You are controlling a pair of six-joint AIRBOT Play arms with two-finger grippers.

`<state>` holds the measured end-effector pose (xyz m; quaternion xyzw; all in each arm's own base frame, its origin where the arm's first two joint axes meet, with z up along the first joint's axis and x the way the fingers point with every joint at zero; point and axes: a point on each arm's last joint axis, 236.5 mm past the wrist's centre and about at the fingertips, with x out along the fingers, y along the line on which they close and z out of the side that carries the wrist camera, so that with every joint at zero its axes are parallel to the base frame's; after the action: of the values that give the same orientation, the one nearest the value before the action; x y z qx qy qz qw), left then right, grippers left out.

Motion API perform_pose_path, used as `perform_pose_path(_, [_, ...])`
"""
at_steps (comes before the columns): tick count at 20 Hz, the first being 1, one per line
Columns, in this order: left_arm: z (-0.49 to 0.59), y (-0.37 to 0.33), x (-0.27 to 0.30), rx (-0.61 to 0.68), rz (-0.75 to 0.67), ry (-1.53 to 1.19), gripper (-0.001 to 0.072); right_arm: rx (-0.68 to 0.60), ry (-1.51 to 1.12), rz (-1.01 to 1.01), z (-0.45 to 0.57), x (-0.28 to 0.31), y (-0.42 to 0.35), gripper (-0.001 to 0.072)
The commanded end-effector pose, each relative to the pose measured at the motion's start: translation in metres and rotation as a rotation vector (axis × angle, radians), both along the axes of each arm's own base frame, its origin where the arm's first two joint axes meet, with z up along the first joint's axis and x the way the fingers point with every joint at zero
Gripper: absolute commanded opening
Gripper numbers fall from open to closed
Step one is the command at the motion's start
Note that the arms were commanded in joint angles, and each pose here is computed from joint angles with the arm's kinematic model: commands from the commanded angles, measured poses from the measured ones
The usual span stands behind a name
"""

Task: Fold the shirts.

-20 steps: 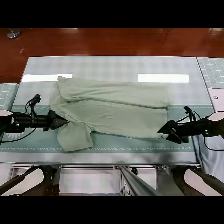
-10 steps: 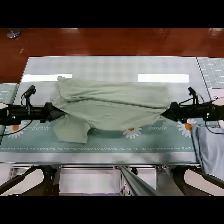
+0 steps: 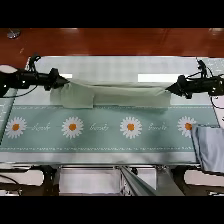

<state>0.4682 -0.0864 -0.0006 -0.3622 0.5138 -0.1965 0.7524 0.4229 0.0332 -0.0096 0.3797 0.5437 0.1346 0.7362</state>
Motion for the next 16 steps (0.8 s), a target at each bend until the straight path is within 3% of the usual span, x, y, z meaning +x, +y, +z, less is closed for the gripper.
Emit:
perform_pose_path(1, [-0.010,-0.002,0.053,-0.039,0.037,0.034,0.0022,0.001,0.005,-0.009,-0.011,0.031,-0.005,0.0019])
perform_pose_path(5, [-0.041,-0.010,0.060,-0.077,-0.021,0.116,0.0022,0.021,0.069,-0.023,-0.043,0.041,-0.006,0.0029])
perform_pose_path(6, [-0.050,-0.014,0.053,-0.089,-0.048,0.150,0.0061,0.026,0.086,-0.025,-0.051,0.040,-0.006,0.0206])
perform_pose_path(7, [-0.057,-0.017,0.044,-0.104,-0.076,0.187,0.0454,0.033,0.102,-0.019,-0.057,0.038,-0.005,0.0519])
perform_pose_path(8, [-0.058,-0.013,0.035,-0.120,-0.099,0.219,0.0703,0.028,0.096,-0.017,-0.057,0.038,-0.009,0.0626])
perform_pose_path(10, [-0.051,0.026,0.019,-0.086,-0.093,0.311,0.0701,0.037,0.081,0.001,-0.041,0.036,-0.030,0.0627])
perform_pose_path(14, [-0.035,0.145,-0.032,0.238,-0.019,0.395,0.0699,-0.016,0.168,0.010,-0.045,0.000,-0.081,0.0626])
perform_pose_path(16, [-0.019,0.168,-0.036,0.317,0.082,0.287,0.0699,-0.057,0.236,-0.011,-0.069,-0.014,-0.085,0.0626])
